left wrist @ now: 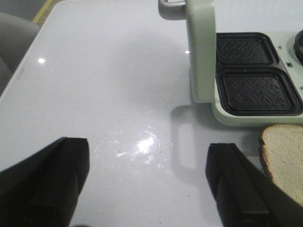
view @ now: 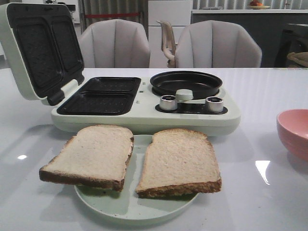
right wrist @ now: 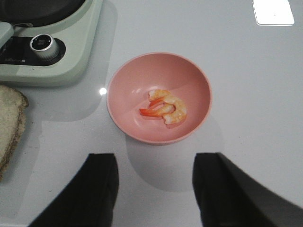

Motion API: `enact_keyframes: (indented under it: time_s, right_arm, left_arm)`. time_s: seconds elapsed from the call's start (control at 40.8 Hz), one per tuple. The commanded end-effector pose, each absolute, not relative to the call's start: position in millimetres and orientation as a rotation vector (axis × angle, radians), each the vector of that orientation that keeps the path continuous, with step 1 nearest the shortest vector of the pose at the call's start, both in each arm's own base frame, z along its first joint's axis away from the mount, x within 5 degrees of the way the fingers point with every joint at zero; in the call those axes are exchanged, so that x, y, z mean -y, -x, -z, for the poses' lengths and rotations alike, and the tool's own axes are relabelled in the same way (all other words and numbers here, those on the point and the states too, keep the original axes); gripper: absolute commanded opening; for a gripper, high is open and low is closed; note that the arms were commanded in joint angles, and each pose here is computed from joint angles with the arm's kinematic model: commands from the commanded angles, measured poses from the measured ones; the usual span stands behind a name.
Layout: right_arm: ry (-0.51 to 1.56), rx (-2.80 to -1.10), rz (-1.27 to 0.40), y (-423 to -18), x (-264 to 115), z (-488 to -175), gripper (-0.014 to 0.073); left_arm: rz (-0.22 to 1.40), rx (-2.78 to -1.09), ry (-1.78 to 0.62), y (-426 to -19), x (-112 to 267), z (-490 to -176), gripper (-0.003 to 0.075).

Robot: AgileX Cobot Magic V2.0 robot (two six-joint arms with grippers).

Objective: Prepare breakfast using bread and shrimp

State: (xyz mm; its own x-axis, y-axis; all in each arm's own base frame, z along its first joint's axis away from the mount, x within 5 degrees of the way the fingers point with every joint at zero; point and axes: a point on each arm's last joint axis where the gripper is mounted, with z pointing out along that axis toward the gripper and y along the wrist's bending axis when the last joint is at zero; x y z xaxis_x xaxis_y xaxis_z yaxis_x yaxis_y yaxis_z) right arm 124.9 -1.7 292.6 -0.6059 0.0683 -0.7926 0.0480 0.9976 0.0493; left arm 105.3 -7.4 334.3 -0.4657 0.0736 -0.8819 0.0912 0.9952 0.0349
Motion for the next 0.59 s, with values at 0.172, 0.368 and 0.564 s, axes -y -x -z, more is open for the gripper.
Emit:
enact_keyframes:
  time_s: [0.172,0.368,0.564]
  right_arm:
    - [-0.068,-2.126,-0.016,-131,2,-308,0.0476]
    - [-0.068,-2.126,-0.016,-131,2,-308,0.0476]
    - [-0.068,-2.126,-0.016,-131,2,-308,0.0476]
  left_arm:
    - [0.047,-1.99,-0.629,-131,47,-334,0.0506]
    - [-0.072,-1.875,-1.175,-134,84,-300,0.0506]
    - [-0.176,-1.726,-1.492,-132,117,-256,0.0506]
